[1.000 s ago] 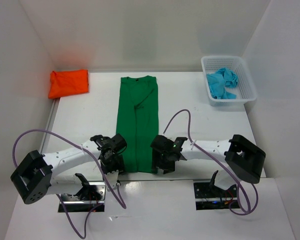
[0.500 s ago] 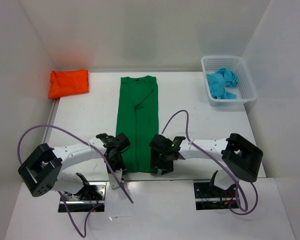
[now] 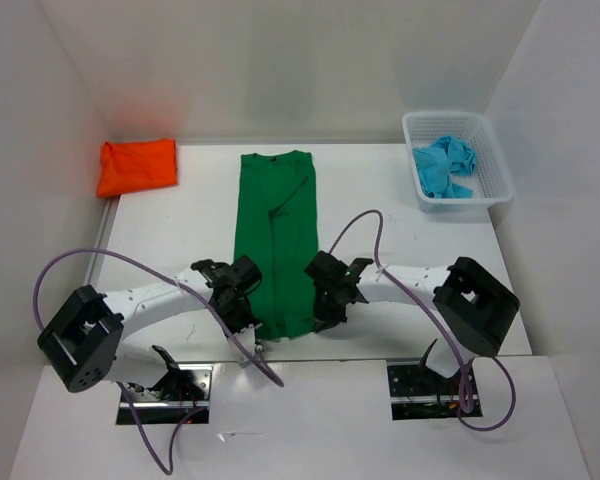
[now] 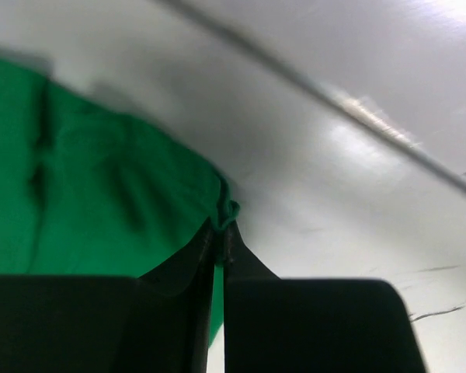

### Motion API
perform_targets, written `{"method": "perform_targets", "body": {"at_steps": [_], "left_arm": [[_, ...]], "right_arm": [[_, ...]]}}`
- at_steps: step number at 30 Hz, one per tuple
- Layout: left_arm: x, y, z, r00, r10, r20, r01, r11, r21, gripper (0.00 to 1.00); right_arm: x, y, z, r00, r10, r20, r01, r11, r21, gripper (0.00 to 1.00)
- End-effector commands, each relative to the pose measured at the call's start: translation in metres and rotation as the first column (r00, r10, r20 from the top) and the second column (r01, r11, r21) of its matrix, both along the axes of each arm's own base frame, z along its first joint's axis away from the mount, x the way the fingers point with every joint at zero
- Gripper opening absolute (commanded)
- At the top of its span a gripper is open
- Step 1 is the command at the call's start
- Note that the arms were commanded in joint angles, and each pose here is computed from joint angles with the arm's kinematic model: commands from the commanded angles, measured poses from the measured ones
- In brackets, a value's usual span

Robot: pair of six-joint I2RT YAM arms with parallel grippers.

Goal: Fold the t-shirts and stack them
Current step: Grab the bottom of the folded rectangular tshirt with both arms, then fold the folded rectangular tshirt in 1/3 of the way

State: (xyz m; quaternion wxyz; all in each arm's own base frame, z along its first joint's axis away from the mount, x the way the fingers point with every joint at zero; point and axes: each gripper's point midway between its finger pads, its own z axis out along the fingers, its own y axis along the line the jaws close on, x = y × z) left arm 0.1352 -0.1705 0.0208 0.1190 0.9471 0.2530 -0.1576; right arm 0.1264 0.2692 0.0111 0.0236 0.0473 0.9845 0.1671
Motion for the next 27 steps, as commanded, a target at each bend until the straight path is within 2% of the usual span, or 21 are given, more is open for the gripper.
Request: {"method": "perform_targets", "body": {"at_steps": [1, 6, 9, 12, 13, 15, 16, 18, 19, 23, 27], "left_arm": [[0.025, -0.021, 0.026, 0.989, 0.147, -0.018, -0.148, 0.984, -0.102, 0.0], [0.068, -0.007, 0.056, 0.948, 0.317, -0.011, -0.315, 0.939, -0.135, 0.0], [0.106, 0.001, 0.086, 0.881, 0.47, -0.043, -0.468, 0.857, -0.215, 0.0], [0.137, -0.004, 0.112, 0.842, 0.536, -0.065, -0.53, 0.796, -0.293, 0.0], [0.148, 0.001, 0.116, 0.802, 0.591, -0.087, -0.586, 0.751, -0.303, 0.0], [0.173, -0.002, 0.13, 0.77, 0.631, -0.093, -0.615, 0.698, -0.366, 0.0], [0.181, 0.005, 0.125, 0.735, 0.669, -0.113, -0.658, 0.663, -0.358, 0.0], [0.197, 0.003, 0.134, 0.726, 0.68, -0.103, -0.655, 0.636, -0.409, 0.0], [0.206, 0.0, 0.135, 0.718, 0.689, -0.1, -0.656, 0.622, -0.428, 0.0], [0.235, 0.001, 0.132, 0.687, 0.721, -0.094, -0.669, 0.575, -0.471, 0.0], [0.263, -0.005, 0.131, 0.681, 0.725, -0.102, -0.662, 0.55, -0.51, 0.0]], "right_arm": [[0.032, -0.002, 0.019, 0.995, 0.026, 0.095, -0.025, 1.0, -0.008, 0.0], [0.046, 0.008, 0.041, 0.987, 0.106, 0.122, -0.105, 0.994, -0.01, 0.0], [0.067, 0.016, 0.068, 0.977, 0.137, 0.161, -0.142, 0.99, 0.018, 0.0], [0.107, 0.015, 0.098, 0.969, 0.102, 0.225, -0.121, 0.99, 0.07, 0.0], [0.125, 0.017, 0.107, 0.963, 0.088, 0.254, -0.111, 0.99, 0.081, 0.0], [0.157, 0.01, 0.121, 0.951, 0.066, 0.301, -0.098, 0.991, 0.092, 0.0], [0.169, 0.009, 0.114, 0.953, 0.066, 0.296, -0.093, 0.992, 0.079, 0.0], [0.195, 0.007, 0.122, 0.945, 0.062, 0.322, -0.099, 0.99, 0.101, 0.0], [0.204, 0.005, 0.11, 0.951, 0.062, 0.302, -0.091, 0.992, 0.085, 0.0], [0.25, 0.01, 0.109, 0.939, 0.092, 0.332, -0.134, 0.985, 0.106, 0.0], [0.27, 0.012, 0.096, 0.942, 0.113, 0.317, -0.153, 0.983, 0.102, 0.0]]}}
